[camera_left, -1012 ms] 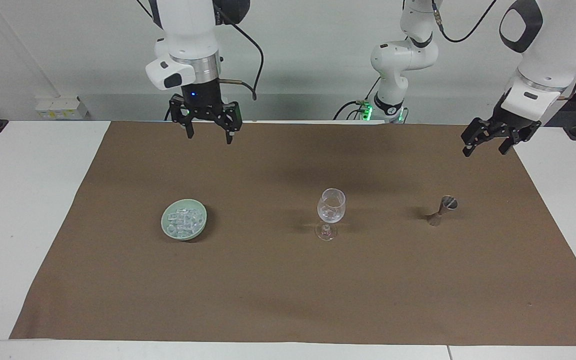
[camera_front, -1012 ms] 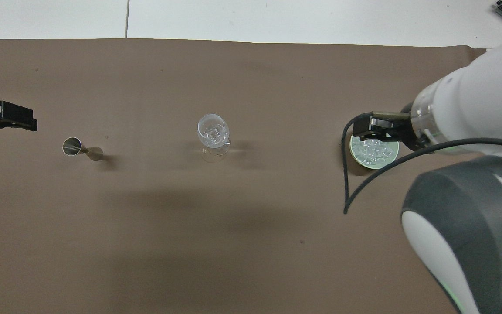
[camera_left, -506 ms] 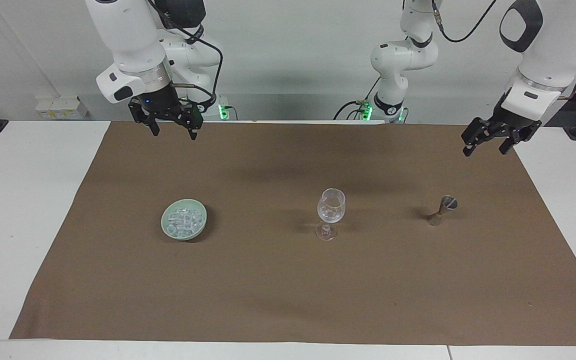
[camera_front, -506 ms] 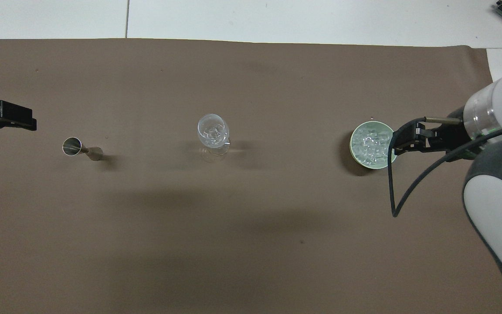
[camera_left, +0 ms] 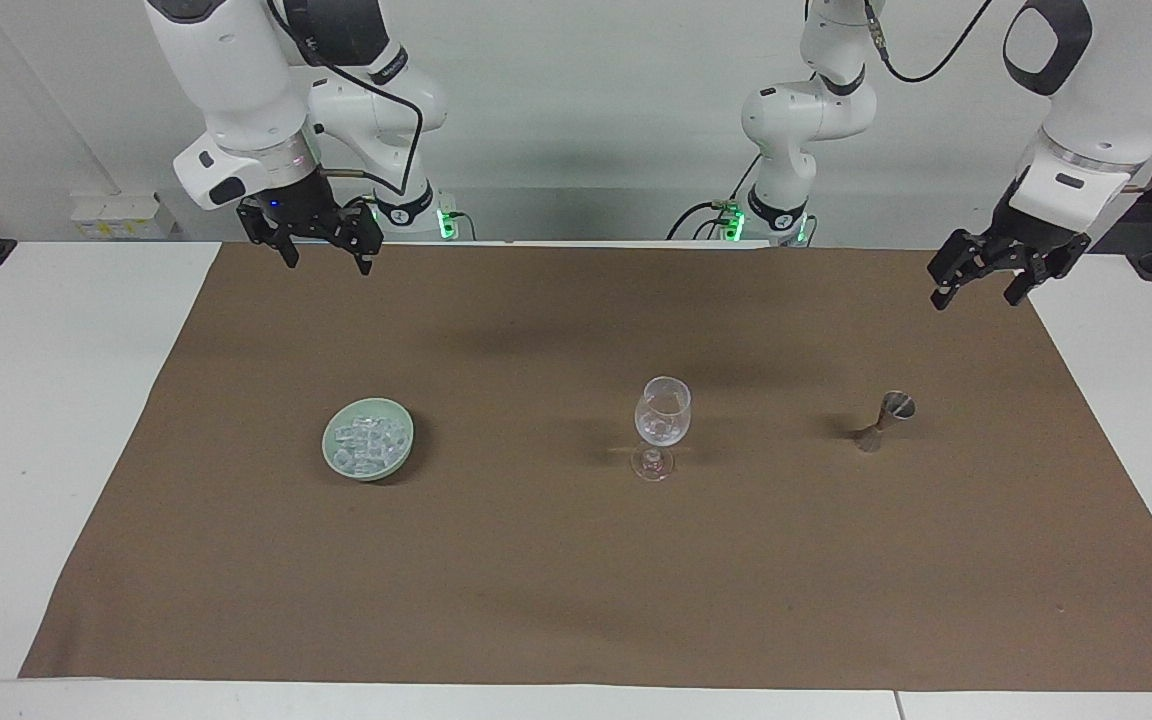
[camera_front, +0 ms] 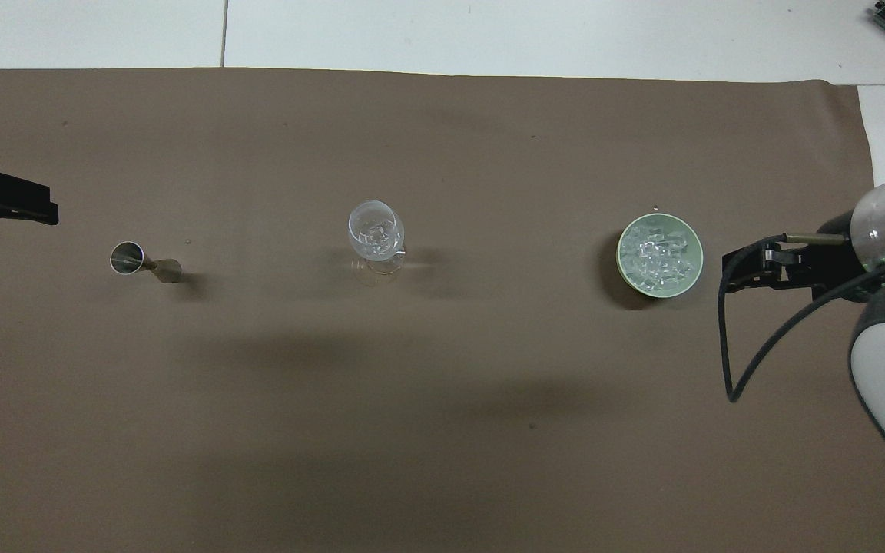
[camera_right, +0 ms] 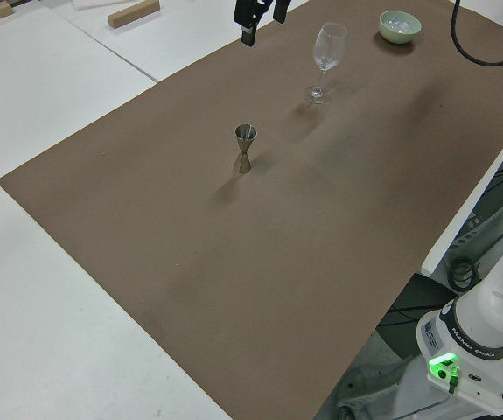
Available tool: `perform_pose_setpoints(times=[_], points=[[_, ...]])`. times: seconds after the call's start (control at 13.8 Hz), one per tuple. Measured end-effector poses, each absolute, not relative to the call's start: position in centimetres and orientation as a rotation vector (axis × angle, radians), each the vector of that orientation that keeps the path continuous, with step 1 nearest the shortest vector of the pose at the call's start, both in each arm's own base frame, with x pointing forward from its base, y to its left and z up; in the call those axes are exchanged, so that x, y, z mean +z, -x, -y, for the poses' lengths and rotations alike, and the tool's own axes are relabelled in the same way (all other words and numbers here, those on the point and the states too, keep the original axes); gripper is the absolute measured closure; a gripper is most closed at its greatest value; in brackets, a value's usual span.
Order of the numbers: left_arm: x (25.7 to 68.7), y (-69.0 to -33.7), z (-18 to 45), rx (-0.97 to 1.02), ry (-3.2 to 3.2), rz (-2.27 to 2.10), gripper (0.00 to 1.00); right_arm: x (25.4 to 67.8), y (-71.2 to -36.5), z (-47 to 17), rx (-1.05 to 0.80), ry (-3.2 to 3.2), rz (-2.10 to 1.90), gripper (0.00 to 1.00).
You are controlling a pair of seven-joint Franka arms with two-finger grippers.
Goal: Pour wine and add ice with both arms
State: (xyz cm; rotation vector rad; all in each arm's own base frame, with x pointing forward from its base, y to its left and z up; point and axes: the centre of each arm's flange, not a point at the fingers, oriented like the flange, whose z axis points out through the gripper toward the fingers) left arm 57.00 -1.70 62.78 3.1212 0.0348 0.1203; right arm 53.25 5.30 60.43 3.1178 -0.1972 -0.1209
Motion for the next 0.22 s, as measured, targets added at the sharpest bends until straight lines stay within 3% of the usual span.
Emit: perform_pose_setpoints(times=[0.22], points=[[62.67, -57.06, 1.69, 0.117, -3.123, 0.017, 0.00, 60.34, -53.22, -5.30, -0.124, -3.117, 0.197, 0.00]])
